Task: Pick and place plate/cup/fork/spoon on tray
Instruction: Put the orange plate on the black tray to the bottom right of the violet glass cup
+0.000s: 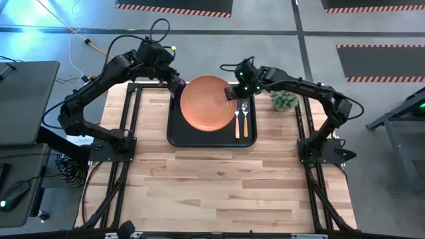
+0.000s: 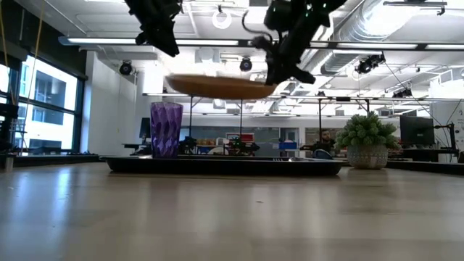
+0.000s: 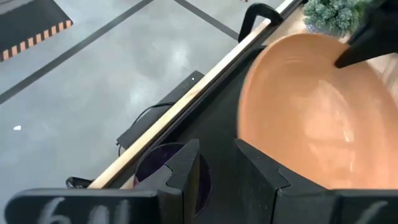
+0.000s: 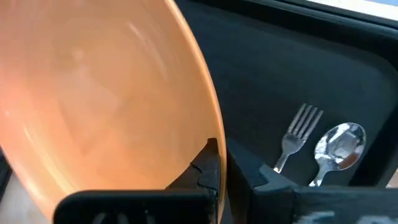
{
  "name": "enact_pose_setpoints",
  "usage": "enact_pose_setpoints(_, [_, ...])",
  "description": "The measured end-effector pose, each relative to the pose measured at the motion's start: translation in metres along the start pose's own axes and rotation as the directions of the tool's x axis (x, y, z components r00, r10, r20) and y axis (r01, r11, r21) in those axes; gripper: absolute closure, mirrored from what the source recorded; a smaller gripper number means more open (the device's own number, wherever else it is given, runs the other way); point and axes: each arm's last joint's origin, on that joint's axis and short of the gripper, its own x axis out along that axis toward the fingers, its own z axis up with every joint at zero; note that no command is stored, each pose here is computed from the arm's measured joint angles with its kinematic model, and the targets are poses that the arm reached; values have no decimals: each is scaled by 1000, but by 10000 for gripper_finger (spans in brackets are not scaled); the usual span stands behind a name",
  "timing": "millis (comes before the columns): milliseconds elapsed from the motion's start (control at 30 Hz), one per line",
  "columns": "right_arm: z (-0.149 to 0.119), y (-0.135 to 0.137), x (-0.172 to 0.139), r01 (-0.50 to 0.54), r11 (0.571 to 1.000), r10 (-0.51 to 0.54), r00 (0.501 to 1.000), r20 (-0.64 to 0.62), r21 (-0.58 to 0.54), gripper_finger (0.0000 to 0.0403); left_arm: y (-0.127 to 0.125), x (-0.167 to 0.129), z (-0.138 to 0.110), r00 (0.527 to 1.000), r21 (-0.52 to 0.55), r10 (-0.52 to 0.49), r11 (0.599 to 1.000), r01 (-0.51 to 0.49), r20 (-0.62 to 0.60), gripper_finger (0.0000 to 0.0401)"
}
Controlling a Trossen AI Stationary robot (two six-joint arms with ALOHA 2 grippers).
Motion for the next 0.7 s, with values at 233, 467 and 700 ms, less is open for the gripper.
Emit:
enact_pose_setpoints(233, [5,-14,36,56,996,-50,996,-77,75,403,2,0,1,1000,10,5,1000,-5,15,314])
enact_pose_setpoints(467, [0,-20,68,73,993,-56,982,-178,92,403,2,0,2,1000,36,5,999,-6,16,314])
enact_pose_setpoints(700, [-6,-27,98,104,994,-90,964,-250,45,403,2,0,2,1000,36,5,999,-6,16,314])
